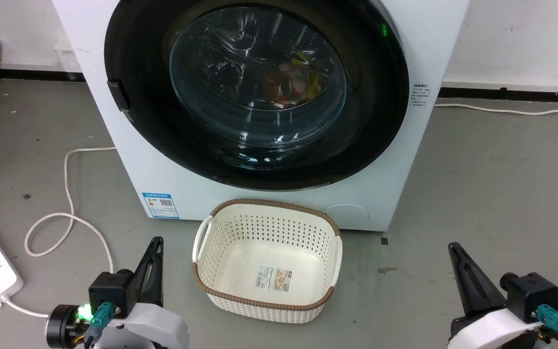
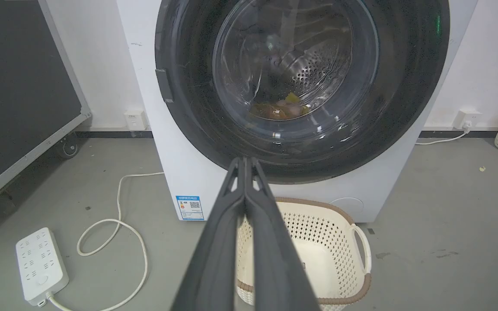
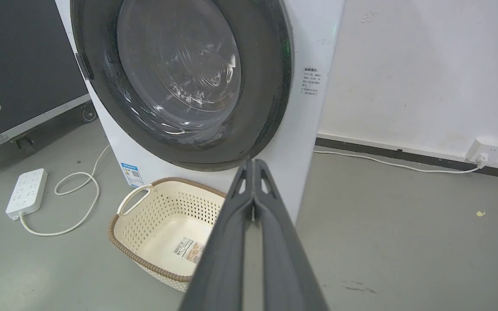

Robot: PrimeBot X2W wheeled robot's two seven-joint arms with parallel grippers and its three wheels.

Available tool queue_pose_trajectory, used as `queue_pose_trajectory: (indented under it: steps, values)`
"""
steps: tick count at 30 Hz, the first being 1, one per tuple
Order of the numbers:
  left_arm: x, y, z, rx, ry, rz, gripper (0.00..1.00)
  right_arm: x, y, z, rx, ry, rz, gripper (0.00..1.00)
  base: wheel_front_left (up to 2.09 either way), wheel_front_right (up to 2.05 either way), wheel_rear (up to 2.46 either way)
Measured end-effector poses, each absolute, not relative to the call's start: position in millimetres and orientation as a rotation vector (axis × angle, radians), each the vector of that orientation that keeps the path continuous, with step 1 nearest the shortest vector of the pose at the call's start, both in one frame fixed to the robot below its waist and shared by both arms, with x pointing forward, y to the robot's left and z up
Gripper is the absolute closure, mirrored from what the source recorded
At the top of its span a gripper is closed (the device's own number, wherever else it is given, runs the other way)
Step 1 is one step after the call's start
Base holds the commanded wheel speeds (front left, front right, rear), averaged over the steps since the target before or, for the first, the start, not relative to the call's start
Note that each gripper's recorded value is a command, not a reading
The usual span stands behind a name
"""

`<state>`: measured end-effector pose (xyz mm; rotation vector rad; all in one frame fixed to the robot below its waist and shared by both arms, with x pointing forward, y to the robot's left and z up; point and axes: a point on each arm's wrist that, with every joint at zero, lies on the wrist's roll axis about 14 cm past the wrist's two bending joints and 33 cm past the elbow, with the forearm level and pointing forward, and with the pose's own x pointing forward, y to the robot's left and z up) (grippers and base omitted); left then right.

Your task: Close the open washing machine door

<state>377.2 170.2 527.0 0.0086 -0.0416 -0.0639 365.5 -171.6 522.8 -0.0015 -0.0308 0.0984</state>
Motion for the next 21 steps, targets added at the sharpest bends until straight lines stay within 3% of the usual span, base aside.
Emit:
queue_pose_trajectory:
  steps: [21]
  values:
    - [376.9,173.4,530.2,0.024,-0.025,-0.031,1.00,367.3,-165.6,521.2,-0.025,0.001,0.117,1.00,0.00,0.00,0.00]
